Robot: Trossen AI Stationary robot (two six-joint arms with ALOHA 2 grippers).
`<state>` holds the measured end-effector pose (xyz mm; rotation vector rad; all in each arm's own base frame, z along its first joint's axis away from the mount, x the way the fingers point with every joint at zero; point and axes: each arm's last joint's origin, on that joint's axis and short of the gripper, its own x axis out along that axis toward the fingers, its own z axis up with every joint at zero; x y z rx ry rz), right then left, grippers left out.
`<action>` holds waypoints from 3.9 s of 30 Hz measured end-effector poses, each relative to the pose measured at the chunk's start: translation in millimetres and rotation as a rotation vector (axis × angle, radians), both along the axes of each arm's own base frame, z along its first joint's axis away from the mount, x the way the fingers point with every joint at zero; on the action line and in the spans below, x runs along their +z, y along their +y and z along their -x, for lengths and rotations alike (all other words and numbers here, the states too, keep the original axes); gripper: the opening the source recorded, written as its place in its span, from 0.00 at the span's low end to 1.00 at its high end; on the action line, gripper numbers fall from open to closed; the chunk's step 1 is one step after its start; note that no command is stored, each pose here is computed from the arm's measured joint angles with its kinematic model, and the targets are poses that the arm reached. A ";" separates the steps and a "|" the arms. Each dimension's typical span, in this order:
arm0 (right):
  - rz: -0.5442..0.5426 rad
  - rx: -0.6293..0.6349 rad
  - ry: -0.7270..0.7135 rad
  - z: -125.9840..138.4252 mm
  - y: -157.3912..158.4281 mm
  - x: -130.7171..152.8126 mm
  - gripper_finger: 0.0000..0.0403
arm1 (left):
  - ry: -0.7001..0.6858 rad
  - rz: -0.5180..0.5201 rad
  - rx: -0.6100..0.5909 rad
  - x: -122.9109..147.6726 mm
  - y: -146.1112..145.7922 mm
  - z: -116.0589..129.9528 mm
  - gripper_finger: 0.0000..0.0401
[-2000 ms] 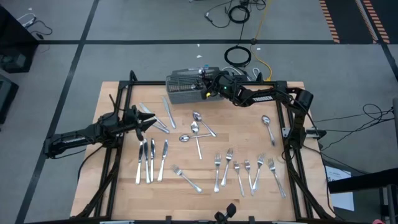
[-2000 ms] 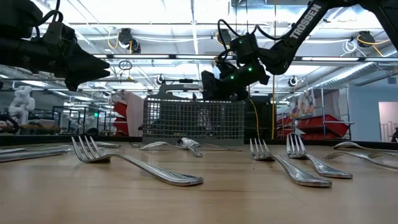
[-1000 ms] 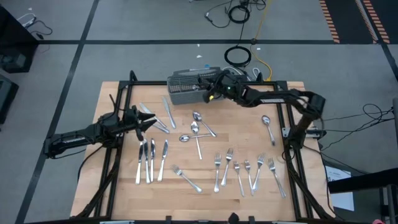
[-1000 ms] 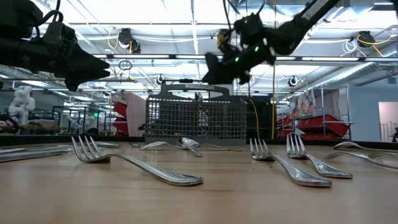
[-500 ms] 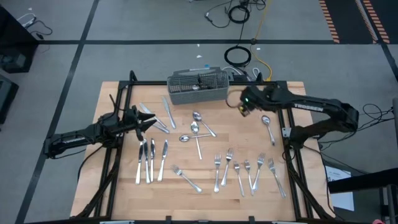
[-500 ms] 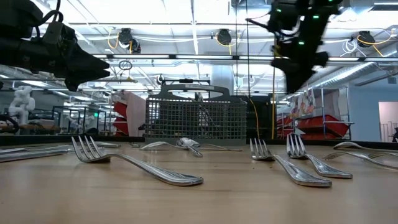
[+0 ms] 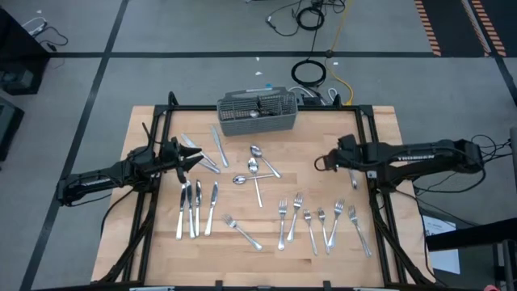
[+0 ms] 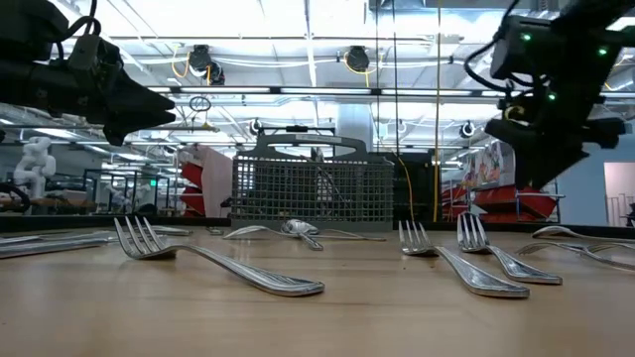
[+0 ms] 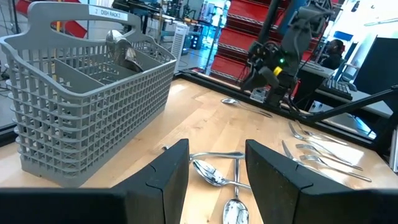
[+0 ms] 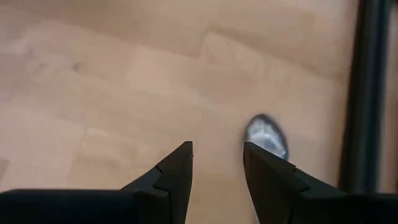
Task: Sort silverware
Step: Put the silver spoon into the gray utensil holder
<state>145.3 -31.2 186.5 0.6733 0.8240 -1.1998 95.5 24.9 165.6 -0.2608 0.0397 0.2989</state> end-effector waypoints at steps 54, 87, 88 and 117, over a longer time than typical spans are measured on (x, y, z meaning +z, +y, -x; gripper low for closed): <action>-0.175 -0.225 0.430 -14.0 -2.3 -71.6 0.11 | 0.001 0.000 -0.002 -0.3 0.0 -0.1 0.41; 0.164 -0.008 0.166 -101.2 -21.4 18.2 0.00 | 0.002 -0.006 -0.002 -0.2 0.0 0.0 0.41; 0.201 0.009 0.132 -108.3 -22.9 26.4 0.00 | 0.002 -0.006 -0.002 -0.2 0.0 0.0 0.41; 0.844 0.511 -0.462 -216.1 -130.2 76.3 0.00 | 0.000 -0.010 0.005 -0.1 0.2 -0.1 0.41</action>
